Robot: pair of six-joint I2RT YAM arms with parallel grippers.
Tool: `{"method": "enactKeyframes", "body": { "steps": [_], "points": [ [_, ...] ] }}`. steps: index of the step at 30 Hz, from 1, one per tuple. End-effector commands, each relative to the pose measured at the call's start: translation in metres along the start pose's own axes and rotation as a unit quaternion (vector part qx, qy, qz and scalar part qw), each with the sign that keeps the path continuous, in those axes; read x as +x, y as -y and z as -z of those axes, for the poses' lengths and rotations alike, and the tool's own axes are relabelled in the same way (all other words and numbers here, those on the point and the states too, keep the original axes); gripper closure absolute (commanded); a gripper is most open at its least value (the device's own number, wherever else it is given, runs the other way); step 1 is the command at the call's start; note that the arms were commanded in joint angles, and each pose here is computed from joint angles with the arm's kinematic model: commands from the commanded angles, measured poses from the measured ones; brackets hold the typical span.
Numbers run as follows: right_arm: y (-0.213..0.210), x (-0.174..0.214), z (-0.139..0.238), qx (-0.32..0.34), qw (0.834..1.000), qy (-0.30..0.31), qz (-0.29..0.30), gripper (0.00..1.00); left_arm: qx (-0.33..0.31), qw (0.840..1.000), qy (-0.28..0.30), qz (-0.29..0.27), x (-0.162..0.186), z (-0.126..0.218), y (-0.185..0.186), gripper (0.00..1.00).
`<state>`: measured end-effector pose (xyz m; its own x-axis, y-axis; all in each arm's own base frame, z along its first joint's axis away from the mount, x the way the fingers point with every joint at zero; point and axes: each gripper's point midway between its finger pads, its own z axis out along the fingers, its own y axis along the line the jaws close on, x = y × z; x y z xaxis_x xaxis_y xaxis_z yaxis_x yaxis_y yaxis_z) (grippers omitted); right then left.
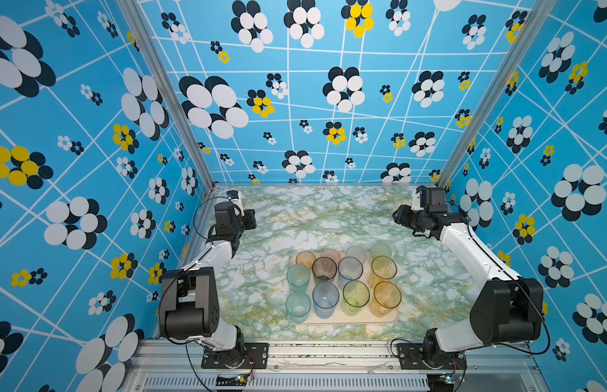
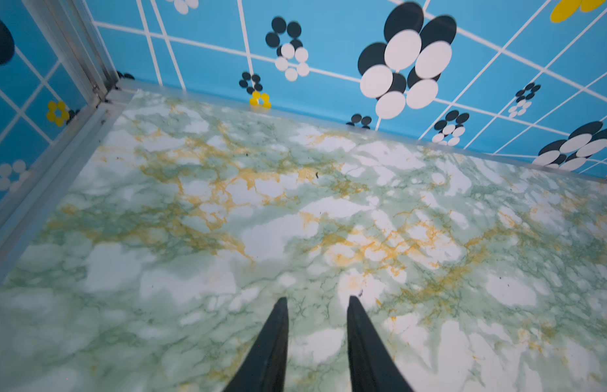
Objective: Place the glasses into the tray
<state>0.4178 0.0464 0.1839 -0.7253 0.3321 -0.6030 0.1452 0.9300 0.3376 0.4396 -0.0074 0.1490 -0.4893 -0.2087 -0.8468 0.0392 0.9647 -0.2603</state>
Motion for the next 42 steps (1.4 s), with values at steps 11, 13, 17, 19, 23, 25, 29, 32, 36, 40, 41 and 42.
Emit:
{"method": "enactKeyframes", "body": {
  "steps": [11, 13, 17, 19, 23, 25, 29, 32, 36, 40, 41, 42],
  "points": [
    [0.003, 0.003, 0.010, -0.012, 0.999, 0.041, 0.005, 0.48, -0.093, 0.994, 0.046, -0.038, 0.047, 0.025, -0.038, 0.63],
    [0.008, 0.004, 0.013, -0.003, 0.999, 0.050, 0.006, 0.48, -0.101, 0.992, 0.060, -0.040, 0.042, 0.024, -0.039, 0.60],
    [0.016, 0.006, 0.017, 0.016, 0.997, 0.068, 0.011, 0.48, -0.107, 0.991, 0.059, -0.058, 0.047, 0.016, -0.038, 0.01],
    [0.022, 0.006, 0.020, 0.027, 0.996, 0.084, 0.014, 0.47, -0.113, 0.988, 0.061, -0.083, 0.051, 0.015, -0.029, 0.01],
    [0.033, 0.008, 0.024, 0.045, 0.992, 0.118, 0.024, 0.47, -0.110, 0.986, 0.070, -0.107, 0.054, 0.012, -0.021, 0.01],
    [0.040, 0.008, 0.026, 0.059, 0.988, 0.138, 0.036, 0.47, -0.070, 0.987, 0.074, -0.124, 0.062, 0.012, -0.007, 0.01],
    [0.059, 0.010, 0.027, 0.104, 0.977, 0.172, 0.066, 0.46, -0.046, 0.981, 0.113, -0.151, 0.073, 0.025, 0.006, 0.01],
    [0.070, 0.010, 0.027, 0.129, 0.965, 0.208, 0.093, 0.46, -0.042, 0.980, 0.114, -0.155, 0.073, 0.023, 0.007, 0.01],
    [0.083, 0.014, 0.023, 0.149, 0.944, 0.267, 0.124, 0.44, -0.046, 0.980, 0.112, -0.155, 0.072, 0.022, 0.006, 0.01],
    [0.089, 0.023, 0.010, 0.154, 0.938, 0.277, 0.141, 0.44, -0.051, 0.979, 0.115, -0.158, 0.072, 0.023, 0.006, 0.01],
    [0.090, 0.025, 0.006, 0.153, 0.938, 0.275, 0.142, 0.44, -0.052, 0.979, 0.116, -0.159, 0.072, 0.023, 0.006, 0.01],
    [0.091, 0.027, 0.001, 0.151, 0.939, 0.273, 0.144, 0.43, -0.054, 0.979, 0.116, -0.159, 0.072, 0.023, 0.006, 0.01]
  ]
}}
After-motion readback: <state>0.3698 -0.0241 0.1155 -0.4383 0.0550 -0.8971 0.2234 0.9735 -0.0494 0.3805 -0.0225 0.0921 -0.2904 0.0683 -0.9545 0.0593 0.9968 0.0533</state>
